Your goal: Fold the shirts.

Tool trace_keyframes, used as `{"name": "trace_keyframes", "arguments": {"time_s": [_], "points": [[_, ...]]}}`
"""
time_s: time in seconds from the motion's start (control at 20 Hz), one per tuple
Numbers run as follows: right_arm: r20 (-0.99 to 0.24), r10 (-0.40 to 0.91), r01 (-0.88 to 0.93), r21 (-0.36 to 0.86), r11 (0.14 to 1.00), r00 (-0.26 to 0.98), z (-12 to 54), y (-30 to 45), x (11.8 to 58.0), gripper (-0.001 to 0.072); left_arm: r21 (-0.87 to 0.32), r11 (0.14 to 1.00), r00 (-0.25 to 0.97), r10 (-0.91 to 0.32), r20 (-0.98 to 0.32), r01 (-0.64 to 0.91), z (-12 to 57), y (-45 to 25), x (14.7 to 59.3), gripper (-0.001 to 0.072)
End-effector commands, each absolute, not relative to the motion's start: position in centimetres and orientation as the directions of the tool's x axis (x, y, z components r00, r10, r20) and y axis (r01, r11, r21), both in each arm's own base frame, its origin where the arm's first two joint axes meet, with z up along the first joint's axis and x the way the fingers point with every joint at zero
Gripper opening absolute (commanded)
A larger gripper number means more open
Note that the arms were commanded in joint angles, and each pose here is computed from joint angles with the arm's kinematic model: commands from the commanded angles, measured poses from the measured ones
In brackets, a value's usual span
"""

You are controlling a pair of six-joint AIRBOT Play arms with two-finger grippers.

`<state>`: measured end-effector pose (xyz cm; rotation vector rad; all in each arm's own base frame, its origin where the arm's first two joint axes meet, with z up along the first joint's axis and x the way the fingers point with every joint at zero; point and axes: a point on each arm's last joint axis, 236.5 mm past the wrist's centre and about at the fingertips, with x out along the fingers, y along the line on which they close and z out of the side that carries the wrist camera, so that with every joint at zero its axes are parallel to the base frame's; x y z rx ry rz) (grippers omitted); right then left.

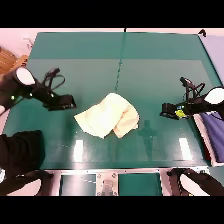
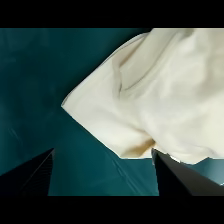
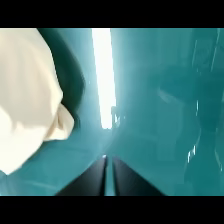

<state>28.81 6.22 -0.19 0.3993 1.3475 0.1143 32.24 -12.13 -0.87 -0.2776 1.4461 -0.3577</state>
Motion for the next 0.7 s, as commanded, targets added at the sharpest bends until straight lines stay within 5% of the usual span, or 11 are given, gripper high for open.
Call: {"name": "trace_keyframes", "arguments": {"time_s": [0.0, 0.3, 0.6, 0.65], "points": [[-0.886, 0.337, 0.149, 0.398, 0.905, 0.318, 0.1, 7.0, 31.5, 0.0440, -0.463, 0.886, 0.097, -0.459, -0.883, -0.016, -5.5, -12.7, 30.8, 0.0716], [-0.808, 0.534, -0.010, 0.549, 0.836, 0.249, -2.7, 14.9, 33.2, 0.0450, -0.605, 0.789, 0.167, -0.585, -0.794, -0.109, -9.0, -15.5, 29.6, 0.0716], [-0.795, 0.592, -0.103, 0.583, 0.806, 0.130, -5.8, 20.1, 31.6, 0.0431, -0.617, 0.782, 0.167, -0.598, -0.784, -0.091, -9.8, -17.6, 28.7, 0.0688], [-0.796, 0.592, -0.103, 0.583, 0.806, 0.129, -5.8, 20.1, 31.6, 0.0393, -0.616, 0.784, 0.164, -0.599, -0.784, -0.078, -9.8, -18.1, 28.5, 0.0446]]}}
